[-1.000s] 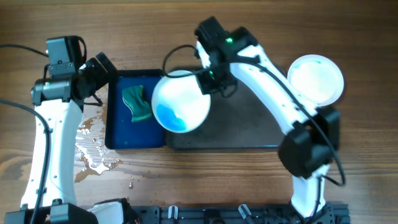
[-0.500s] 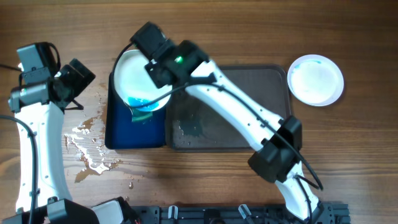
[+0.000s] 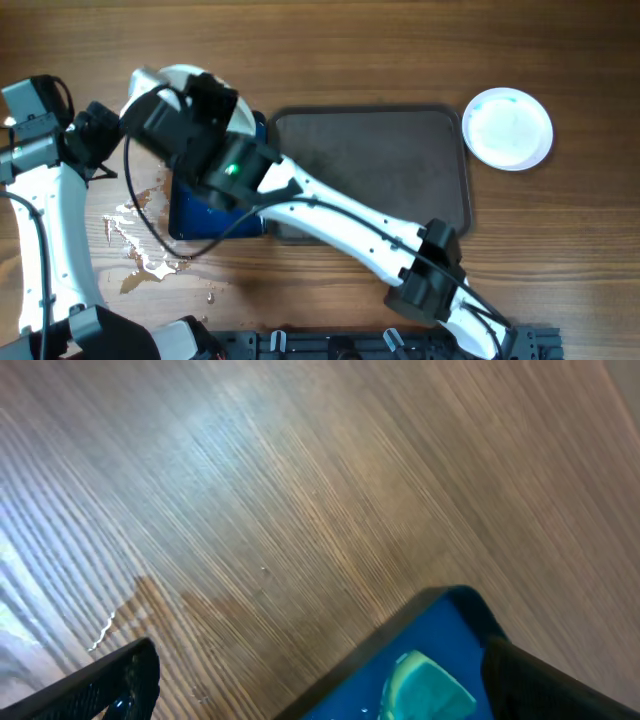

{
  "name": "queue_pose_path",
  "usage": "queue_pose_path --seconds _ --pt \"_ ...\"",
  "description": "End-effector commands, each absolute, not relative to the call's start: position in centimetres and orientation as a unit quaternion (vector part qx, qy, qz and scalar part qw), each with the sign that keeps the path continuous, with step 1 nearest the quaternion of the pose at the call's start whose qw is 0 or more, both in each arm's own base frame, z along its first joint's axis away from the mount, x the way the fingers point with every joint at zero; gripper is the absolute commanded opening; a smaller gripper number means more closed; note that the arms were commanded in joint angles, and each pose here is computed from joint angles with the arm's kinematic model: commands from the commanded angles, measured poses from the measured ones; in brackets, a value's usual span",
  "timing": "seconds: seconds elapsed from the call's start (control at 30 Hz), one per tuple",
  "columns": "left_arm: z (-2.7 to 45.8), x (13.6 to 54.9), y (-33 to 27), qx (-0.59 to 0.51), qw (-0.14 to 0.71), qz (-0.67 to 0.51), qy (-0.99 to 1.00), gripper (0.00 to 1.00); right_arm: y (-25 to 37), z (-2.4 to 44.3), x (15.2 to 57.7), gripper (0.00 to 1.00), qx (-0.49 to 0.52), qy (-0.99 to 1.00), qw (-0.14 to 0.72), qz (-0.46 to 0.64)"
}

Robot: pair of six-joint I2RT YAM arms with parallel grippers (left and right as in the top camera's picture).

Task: Clean dirty plates on tray and stack at the side
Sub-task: 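Carry the plate right and set it on the plate stack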

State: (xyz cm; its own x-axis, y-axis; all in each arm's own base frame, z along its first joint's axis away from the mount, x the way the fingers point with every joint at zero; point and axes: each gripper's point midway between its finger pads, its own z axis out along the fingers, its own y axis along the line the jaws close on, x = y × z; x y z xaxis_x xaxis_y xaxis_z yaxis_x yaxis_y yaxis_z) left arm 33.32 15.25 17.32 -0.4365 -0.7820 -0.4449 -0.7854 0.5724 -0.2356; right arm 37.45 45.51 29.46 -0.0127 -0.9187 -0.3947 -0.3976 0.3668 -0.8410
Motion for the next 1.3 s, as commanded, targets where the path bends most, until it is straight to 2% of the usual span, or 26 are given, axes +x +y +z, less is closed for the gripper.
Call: queue_pose_path --seconds 0.0,0.37,0.57,0.67,0.73,0.83,0.9,0.97,1.03,1.2,1.27 --pt "16.9 32.6 16.8 -0.508 0.253 0.004 0.823 1.0 46.0 30.2 36.7 0.05 -0.554 0.599 0.474 -0.331" --pt "16.7 32.3 17.0 -0.529 0.247 -0.01 0.812 1.0 46.0 30.9 36.0 0.05 -0.586 0.553 0.45 -0.386" --pt "16.7 32.2 16.9 -0.529 0.246 -0.01 0.812 1.0 46.2 30.8 35.9 0.05 -0.574 0.566 0.462 -0.37" --pt "16.7 32.2 16.9 -0.529 0.246 -0.01 0.812 1.0 46.8 28.9 36.0 0.04 -0.571 0.607 0.469 -0.291" --pt "16.7 32.2 16.9 -0.529 0.246 -0.009 0.812 1.0 45.8 28.9 35.7 0.04 -0.536 0.634 0.47 -0.3" --pt "16.7 32.2 16.9 -0.529 0.246 -0.01 0.812 1.0 48.2 26.5 33.8 0.04 -0.527 0.688 0.471 -0.164" --pt "16.6 32.1 16.9 -0.53 0.242 -0.009 0.813 1.0 48.9 24.5 33.1 0.04 -0.49 0.748 0.444 -0.052" --pt "16.5 31.9 16.8 -0.53 0.237 -0.008 0.814 1.0 48.3 23.6 33.4 0.04 -0.458 0.784 0.418 -0.001" --pt "16.5 31.9 16.8 -0.53 0.237 -0.009 0.814 1.0 47.2 21.7 33.4 0.04 -0.4 0.844 0.345 0.094" --pt "16.5 32.3 15.9 -0.525 0.233 -0.035 0.818 1.0 39.6 19.7 38.9 0.04 -0.203 0.936 0.249 0.144" --pt "16.4 32.4 15.6 -0.523 0.231 -0.043 0.819 1.0 37.1 19.4 40.6 0.04 -0.17 0.945 0.214 0.178"
